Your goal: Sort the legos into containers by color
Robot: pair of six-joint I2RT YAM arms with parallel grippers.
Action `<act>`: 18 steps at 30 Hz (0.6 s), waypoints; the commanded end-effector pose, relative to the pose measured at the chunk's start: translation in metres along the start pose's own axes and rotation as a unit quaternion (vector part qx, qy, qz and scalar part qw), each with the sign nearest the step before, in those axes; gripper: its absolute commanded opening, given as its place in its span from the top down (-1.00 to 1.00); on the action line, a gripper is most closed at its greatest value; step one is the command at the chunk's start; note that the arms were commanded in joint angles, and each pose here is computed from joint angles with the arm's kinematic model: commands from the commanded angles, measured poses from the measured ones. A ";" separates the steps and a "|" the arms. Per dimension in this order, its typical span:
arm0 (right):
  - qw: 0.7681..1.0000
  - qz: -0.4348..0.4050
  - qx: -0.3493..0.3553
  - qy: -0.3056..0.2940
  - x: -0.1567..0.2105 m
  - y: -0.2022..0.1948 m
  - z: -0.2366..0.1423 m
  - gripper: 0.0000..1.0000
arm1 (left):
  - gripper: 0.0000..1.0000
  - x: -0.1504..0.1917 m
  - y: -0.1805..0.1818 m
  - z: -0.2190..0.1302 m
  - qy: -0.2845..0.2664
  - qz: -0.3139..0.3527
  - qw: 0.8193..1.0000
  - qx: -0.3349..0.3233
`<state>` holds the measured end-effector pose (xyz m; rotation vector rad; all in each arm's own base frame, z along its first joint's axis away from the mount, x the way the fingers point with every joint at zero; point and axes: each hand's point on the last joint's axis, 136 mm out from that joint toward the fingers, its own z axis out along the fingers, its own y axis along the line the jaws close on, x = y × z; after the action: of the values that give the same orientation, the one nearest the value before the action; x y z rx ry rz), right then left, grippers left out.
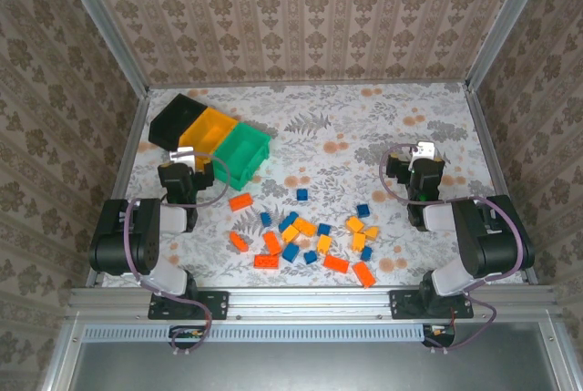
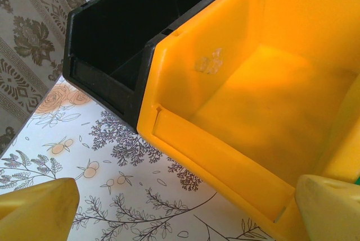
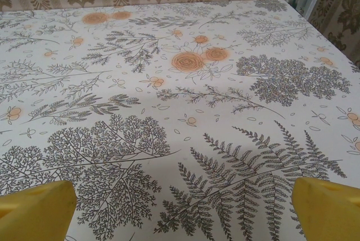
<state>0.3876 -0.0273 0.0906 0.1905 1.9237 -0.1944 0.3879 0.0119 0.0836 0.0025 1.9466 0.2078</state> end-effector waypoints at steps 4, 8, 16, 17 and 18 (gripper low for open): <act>1.000 0.008 -0.011 -0.018 -0.011 0.005 0.002 -1.00 | -1.00 -0.015 0.002 0.003 -0.022 -0.006 1.000 0.001; 1.000 0.008 -0.011 -0.019 -0.012 0.005 0.002 -1.00 | -1.00 -0.015 0.002 0.003 -0.022 -0.006 1.000 0.001; 1.000 0.009 -0.012 -0.015 -0.011 0.005 0.003 -1.00 | -1.00 -0.016 0.001 0.004 -0.022 -0.007 1.000 0.002; 1.000 0.010 -0.014 -0.015 -0.011 0.005 0.003 -1.00 | -1.00 -0.016 0.002 0.004 -0.022 -0.008 1.000 0.002; 1.000 0.013 -0.019 -0.015 -0.011 0.005 0.002 -1.00 | -1.00 -0.016 0.001 0.003 -0.022 -0.007 1.000 0.003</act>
<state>0.3878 -0.0268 0.0904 0.1877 1.9247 -0.1893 0.3879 0.0126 0.0836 0.0008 1.9467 0.2086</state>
